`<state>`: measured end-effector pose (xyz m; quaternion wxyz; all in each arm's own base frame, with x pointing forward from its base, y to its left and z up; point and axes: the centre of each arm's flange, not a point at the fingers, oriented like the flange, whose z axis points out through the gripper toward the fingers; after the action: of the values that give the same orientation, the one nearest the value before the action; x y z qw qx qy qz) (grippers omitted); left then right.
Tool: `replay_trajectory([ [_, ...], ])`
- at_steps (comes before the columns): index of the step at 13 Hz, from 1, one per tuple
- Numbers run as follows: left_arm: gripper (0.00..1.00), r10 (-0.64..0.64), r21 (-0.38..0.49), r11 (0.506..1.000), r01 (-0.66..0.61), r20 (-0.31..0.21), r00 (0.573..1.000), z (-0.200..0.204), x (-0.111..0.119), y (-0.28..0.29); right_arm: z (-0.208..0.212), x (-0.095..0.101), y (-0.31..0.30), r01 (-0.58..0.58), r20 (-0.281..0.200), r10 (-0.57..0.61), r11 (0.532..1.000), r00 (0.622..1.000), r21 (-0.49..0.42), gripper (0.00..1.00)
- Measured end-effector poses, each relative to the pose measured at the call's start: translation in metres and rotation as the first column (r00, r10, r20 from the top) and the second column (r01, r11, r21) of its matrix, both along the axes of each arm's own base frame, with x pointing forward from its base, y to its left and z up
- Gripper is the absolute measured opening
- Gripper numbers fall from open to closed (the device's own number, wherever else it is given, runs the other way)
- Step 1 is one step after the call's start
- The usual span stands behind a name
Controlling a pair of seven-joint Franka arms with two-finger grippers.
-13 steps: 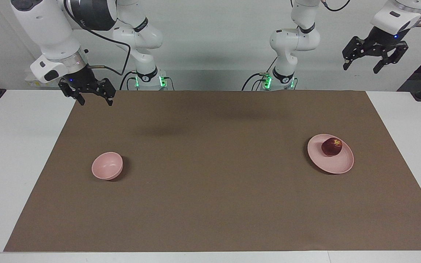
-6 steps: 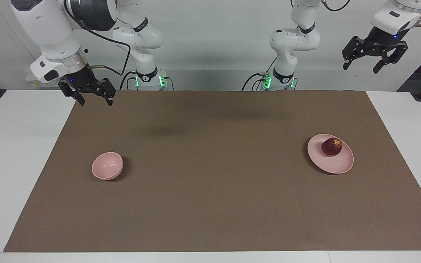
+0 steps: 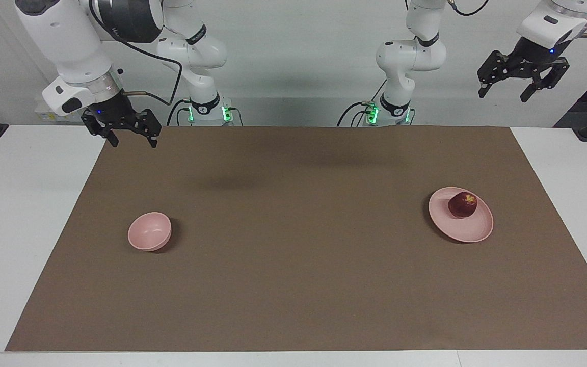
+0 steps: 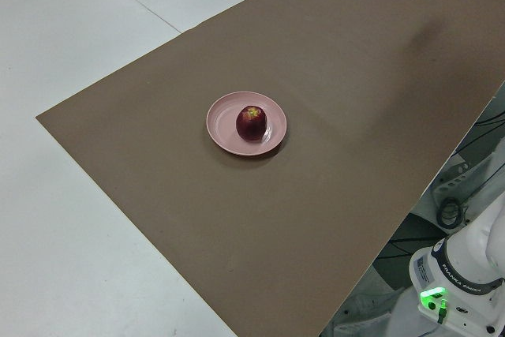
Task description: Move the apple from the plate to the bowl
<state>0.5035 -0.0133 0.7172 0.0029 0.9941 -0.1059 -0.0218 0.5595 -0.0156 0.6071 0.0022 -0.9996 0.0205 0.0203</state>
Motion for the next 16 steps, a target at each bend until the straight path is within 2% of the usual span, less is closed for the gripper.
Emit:
replay_trajectory([
  [6, 1.00, 0.002, 0.000, 1.000, -0.002, -0.002, 1.000, -0.006, 0.000, 0.001, 0.000, 0.000, 0.000, 0.000, 0.000, 0.000, 1.000, 1.000, 0.000, 1.00],
  [9, 1.00, 0.003, -0.001, 1.000, -0.003, 0.017, 1.000, -0.016, 0.007, 0.002, 0.000, 0.000, 0.000, 0.000, 0.000, 0.000, 1.000, 1.000, 0.000, 1.00],
  [13, 1.00, 0.021, -0.005, 1.000, -0.021, 0.044, 0.999, -0.056, 0.025, 0.015, 0.000, 0.000, 0.000, 0.000, -0.001, 0.000, 1.000, 1.000, 0.000, 1.00],
  [16, 1.00, -0.004, -0.005, 1.000, 0.004, 0.064, 0.998, -0.107, 0.040, 0.021, -0.001, -0.001, 0.000, 0.000, -0.005, 0.000, 1.000, 1.000, 0.000, 1.00],
])
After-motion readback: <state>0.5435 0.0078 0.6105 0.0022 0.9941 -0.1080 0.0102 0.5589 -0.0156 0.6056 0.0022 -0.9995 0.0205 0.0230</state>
